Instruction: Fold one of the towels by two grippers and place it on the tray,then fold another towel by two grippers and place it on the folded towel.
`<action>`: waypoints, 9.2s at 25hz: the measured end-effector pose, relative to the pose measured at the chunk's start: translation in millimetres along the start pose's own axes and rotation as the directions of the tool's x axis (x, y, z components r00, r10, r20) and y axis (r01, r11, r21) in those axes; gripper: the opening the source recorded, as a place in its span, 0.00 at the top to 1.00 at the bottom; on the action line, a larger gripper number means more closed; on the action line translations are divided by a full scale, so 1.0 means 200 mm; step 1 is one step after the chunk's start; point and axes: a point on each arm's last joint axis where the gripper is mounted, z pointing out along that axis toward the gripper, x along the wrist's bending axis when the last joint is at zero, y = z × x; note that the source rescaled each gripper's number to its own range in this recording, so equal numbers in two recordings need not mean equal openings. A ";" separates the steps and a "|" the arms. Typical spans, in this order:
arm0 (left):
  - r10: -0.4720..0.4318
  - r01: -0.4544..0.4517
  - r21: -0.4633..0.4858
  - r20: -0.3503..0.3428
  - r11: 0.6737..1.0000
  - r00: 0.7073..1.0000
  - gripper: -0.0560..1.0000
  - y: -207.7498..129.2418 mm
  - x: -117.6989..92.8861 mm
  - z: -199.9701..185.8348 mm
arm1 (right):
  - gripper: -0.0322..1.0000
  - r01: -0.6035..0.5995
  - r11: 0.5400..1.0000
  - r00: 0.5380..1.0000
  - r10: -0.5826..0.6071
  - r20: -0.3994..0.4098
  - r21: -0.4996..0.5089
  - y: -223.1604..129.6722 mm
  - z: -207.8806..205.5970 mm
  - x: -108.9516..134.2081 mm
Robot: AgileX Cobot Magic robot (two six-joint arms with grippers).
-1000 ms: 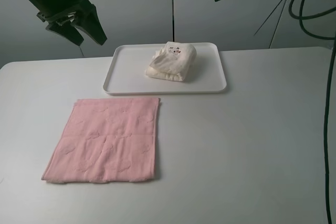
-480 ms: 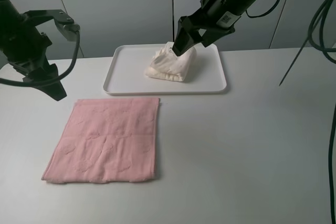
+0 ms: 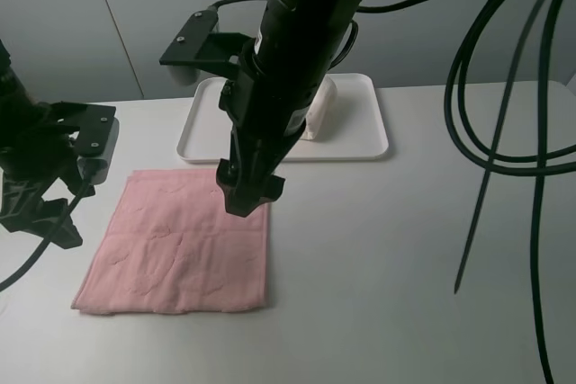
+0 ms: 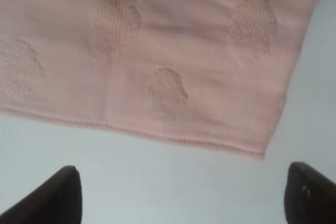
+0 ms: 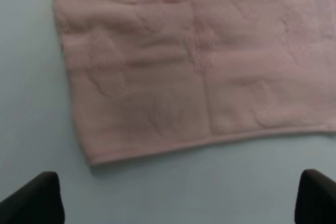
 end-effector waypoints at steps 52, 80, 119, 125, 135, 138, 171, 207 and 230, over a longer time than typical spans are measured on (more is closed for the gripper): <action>0.178 -0.175 0.079 -0.032 0.981 0.983 0.00 -0.11 -0.28 0.45 | 0.00 0.197 0.951 0.978 -0.175 -0.111 0.238 0.02 0.69 0.29; 0.175 -0.172 0.083 -0.032 0.982 0.984 0.00 -0.11 -0.28 0.46 | 0.00 0.170 0.933 0.983 -0.139 -0.120 0.317 -0.13 0.76 0.32; 0.225 -0.216 0.072 -0.171 0.974 0.959 0.91 -0.13 -0.29 0.47 | 0.96 0.102 0.964 0.994 -0.089 -0.064 0.245 -0.13 0.77 0.31; 0.167 -0.167 0.020 -0.239 0.986 0.956 0.91 -0.13 -0.32 0.35 | 0.96 0.045 0.966 0.997 -0.030 -0.064 0.253 -0.13 0.73 0.33; -0.163 0.112 -0.200 -0.263 0.973 0.951 0.91 -0.09 -0.29 0.25 | 0.96 -0.218 0.963 0.976 0.217 0.023 0.161 -0.10 0.42 0.20; -0.278 0.199 -0.298 -0.251 0.933 0.927 0.91 -0.04 -0.24 0.19 | 0.96 -0.308 0.940 0.951 0.305 0.046 0.146 -0.13 0.39 0.13; -0.826 0.512 -0.675 -0.279 0.531 0.489 0.03 -0.02 0.02 0.16 | 0.04 -0.615 0.767 0.736 0.642 0.215 -0.185 -0.19 0.39 -0.23; -0.940 0.937 -0.079 -0.081 0.339 0.333 0.11 0.00 0.53 0.38 | 0.00 -0.762 0.646 0.639 0.760 0.120 -0.033 -0.27 0.35 -0.27; -0.946 0.945 -0.065 -0.079 0.319 0.314 0.11 0.00 0.54 0.41 | 0.00 -0.855 0.517 0.518 0.849 0.103 0.040 -0.23 0.50 -0.40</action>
